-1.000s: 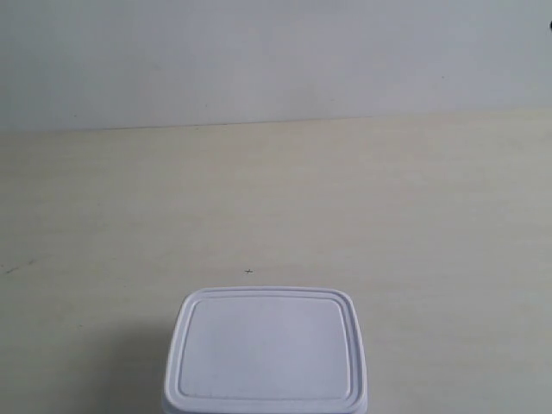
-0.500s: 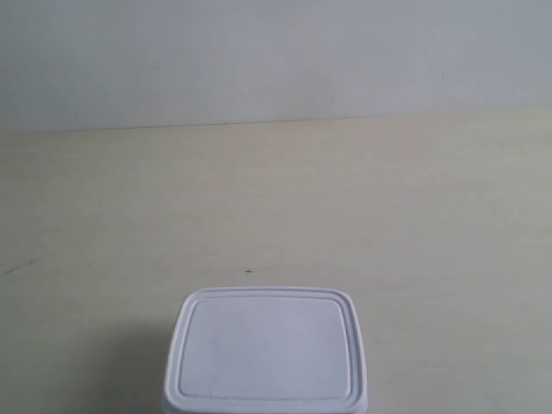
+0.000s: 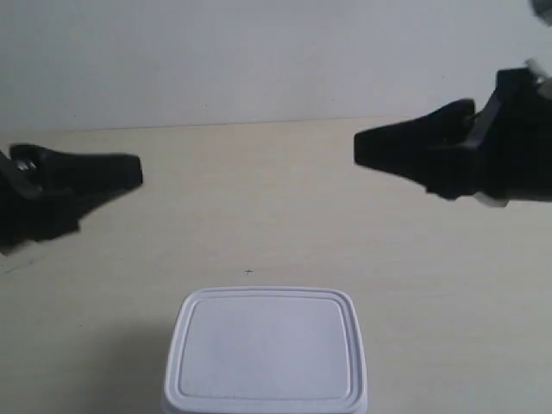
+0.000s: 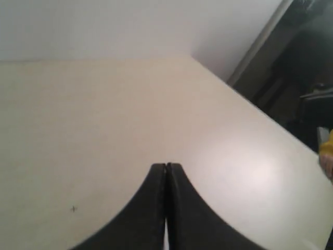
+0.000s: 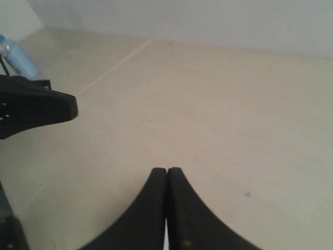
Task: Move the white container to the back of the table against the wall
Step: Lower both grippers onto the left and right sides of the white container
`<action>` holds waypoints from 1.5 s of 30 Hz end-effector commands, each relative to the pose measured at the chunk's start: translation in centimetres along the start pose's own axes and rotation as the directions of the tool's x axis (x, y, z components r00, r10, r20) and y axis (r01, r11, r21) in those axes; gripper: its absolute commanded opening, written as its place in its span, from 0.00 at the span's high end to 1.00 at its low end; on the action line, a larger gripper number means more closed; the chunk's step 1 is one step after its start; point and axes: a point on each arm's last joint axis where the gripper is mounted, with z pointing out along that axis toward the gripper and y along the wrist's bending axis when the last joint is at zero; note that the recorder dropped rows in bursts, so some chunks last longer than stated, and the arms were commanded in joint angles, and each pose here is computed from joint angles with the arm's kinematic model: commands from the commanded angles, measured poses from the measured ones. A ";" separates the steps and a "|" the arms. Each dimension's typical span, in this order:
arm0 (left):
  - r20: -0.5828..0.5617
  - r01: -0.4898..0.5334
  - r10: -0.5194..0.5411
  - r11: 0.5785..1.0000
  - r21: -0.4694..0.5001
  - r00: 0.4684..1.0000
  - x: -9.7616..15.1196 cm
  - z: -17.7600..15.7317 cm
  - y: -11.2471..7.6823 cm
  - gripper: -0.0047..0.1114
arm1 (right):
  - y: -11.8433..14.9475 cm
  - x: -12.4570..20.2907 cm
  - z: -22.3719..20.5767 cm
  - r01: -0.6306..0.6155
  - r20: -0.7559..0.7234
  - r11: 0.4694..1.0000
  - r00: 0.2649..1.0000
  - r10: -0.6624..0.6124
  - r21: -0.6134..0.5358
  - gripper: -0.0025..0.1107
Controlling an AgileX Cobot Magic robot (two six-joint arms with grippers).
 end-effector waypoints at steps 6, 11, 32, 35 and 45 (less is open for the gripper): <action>-0.219 -0.113 0.090 0.989 -0.096 0.971 4.3 2.6 -1.9 0.96 | 1.5 3.6 2.0 -0.030 -0.144 0.999 0.989 0.027 -0.017 0.98; -0.329 -0.134 0.086 0.983 -0.126 0.940 7.4 2.7 -1.8 0.96 | 1.5 7.0 2.7 -0.058 -0.254 0.998 0.966 0.053 -0.011 0.98; -0.645 -0.100 0.053 0.994 -0.036 0.763 15.6 3.3 -2.1 0.96 | 3.2 16.2 7.5 -0.020 -0.631 1.000 0.775 0.007 -0.012 0.98; -0.650 -0.112 0.053 0.993 -0.049 0.758 15.7 3.7 -1.9 0.96 | 2.4 17.0 8.0 0.002 -0.655 0.999 0.755 0.024 0.039 0.98; -0.656 -0.191 0.088 0.978 -0.087 0.749 15.3 6.2 -1.8 0.96 | 1.3 16.9 8.3 0.045 -0.621 0.988 0.781 0.058 0.150 0.98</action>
